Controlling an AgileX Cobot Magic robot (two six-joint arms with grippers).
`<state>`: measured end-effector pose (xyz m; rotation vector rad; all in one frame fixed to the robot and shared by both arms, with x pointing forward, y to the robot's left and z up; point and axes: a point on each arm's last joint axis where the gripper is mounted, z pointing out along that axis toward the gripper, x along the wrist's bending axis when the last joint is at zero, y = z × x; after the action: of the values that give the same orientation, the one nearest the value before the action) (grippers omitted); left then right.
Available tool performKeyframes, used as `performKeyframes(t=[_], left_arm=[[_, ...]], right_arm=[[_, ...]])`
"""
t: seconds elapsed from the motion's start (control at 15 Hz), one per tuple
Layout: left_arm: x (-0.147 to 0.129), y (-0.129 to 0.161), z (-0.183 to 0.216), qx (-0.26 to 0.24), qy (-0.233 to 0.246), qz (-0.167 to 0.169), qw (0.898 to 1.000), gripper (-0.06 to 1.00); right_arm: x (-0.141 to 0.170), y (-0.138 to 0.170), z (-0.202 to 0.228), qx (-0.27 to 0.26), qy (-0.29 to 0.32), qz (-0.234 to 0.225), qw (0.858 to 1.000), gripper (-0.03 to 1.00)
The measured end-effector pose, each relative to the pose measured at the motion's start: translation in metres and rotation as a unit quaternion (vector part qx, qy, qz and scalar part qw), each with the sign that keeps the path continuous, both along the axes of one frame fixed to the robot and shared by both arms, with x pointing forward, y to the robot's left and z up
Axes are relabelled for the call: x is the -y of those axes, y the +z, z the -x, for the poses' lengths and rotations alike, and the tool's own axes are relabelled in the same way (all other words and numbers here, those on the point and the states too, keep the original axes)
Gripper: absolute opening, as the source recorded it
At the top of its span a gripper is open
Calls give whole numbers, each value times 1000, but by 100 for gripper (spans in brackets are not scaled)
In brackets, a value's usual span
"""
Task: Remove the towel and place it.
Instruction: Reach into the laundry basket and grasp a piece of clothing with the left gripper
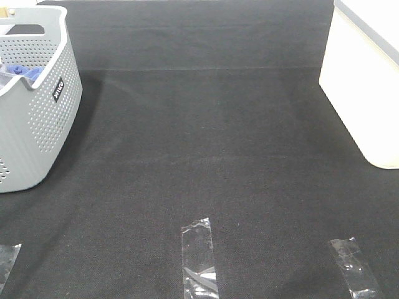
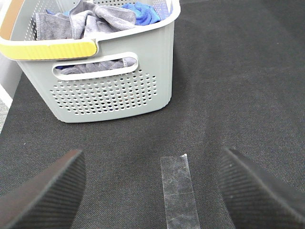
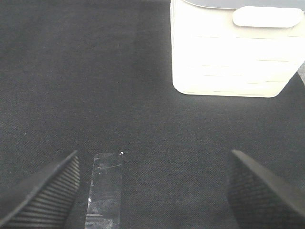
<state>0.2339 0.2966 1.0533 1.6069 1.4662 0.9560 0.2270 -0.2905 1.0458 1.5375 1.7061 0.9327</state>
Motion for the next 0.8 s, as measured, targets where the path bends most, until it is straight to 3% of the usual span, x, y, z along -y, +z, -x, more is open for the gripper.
performKeyframes(t=[0.8], left_arm=[[0,0,0,0,0,0,1000,74]], right_arm=[[0,0,0,0,0,0,1000,78]])
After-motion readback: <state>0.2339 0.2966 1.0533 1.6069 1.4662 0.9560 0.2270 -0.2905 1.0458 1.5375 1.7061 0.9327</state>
